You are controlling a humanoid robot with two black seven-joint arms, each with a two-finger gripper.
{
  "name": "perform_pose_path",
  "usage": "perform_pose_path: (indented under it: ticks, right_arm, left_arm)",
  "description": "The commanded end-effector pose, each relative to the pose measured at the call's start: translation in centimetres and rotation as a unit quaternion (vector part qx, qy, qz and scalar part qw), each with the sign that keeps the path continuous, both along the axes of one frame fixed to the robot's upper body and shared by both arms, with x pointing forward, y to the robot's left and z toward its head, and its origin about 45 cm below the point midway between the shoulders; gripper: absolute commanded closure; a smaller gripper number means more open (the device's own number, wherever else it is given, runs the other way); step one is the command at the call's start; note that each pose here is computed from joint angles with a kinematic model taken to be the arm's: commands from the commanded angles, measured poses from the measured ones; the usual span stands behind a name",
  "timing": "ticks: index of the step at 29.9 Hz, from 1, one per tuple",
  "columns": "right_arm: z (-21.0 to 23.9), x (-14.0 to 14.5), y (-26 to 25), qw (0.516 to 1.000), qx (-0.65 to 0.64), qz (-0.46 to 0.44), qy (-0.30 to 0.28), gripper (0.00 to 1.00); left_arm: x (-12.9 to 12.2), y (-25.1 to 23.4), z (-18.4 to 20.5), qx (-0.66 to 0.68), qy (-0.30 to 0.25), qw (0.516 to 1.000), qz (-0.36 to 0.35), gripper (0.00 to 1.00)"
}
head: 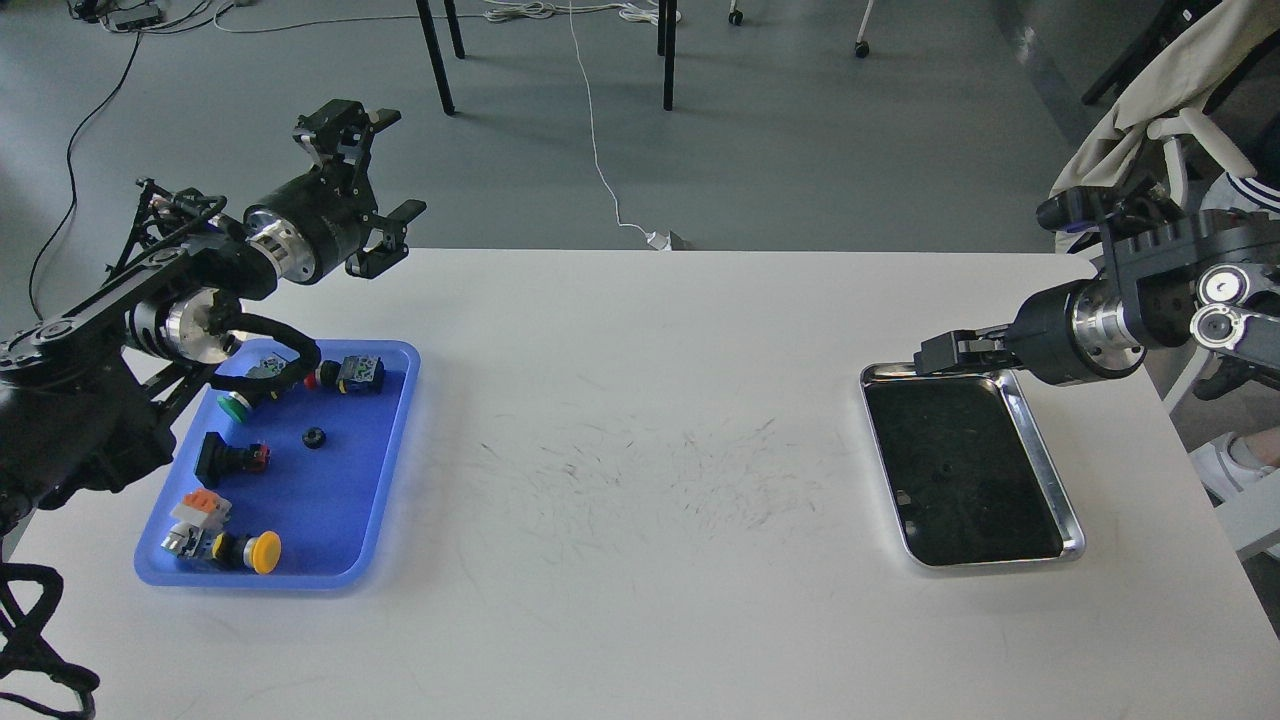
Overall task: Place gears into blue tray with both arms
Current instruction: 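Grasp another small black ring on the steel tray with the right gripper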
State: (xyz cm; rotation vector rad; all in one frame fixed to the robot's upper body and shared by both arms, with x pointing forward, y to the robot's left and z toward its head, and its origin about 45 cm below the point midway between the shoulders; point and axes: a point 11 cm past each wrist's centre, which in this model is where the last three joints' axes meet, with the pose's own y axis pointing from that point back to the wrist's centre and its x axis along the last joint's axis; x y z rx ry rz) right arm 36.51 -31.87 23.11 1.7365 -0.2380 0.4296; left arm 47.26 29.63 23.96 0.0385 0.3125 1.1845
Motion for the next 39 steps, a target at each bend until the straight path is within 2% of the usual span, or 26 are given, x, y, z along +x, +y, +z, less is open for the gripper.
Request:
perform_pose_path:
  ticks: [1,5,20,23,26,30,35,38,39]
  right_arm:
    - [-3.1,-1.1,-0.9,0.999,-0.022,-0.005,0.031,0.01]
    - [-6.0,-1.3,-0.9,0.998,-0.034,-0.011,0.053,0.02]
    - [-7.8,-0.9,1.2,0.996,-0.057,0.02,0.064,0.05]
    - [-7.9,-1.0,1.0,0.996,-0.06,0.021,0.066,0.08]
    - [-7.9,-1.0,0.9,0.995,-0.065,0.023,0.067,0.15]
    - [-7.9,-1.1,0.8,0.995,-0.065,0.023,0.069,0.31]
    - [-7.7,-0.9,1.3,0.995,-0.062,0.031,0.066,0.6]
    - [-7.5,-0.7,1.3,0.995,-0.07,0.037,0.066,0.67]
    - [-7.5,-0.7,1.5,0.995,-0.069,0.041,0.066,0.77]
  left_arm:
    - [0.0,-0.1,0.0,0.0,0.0,1.0,-0.001,0.02]
    - [0.0,-0.1,-0.1,0.001,0.001,1.0,-0.001,0.02]
    - [0.0,-0.2,0.0,-0.002,-0.007,1.0,0.0,0.02]
    - [0.0,-0.3,0.0,-0.003,-0.007,1.0,-0.002,0.02]
    - [0.0,-0.6,-0.1,-0.005,-0.007,1.0,-0.003,0.02]
    - [0.0,-0.5,-0.1,-0.004,-0.006,1.0,-0.003,0.02]
    - [0.0,-0.6,-0.2,-0.003,-0.006,1.0,-0.004,0.02]
    - [0.0,-0.4,-0.1,-0.002,-0.006,1.0,-0.002,0.02]
    - [0.0,-0.4,-0.1,-0.002,-0.006,1.0,-0.002,0.02]
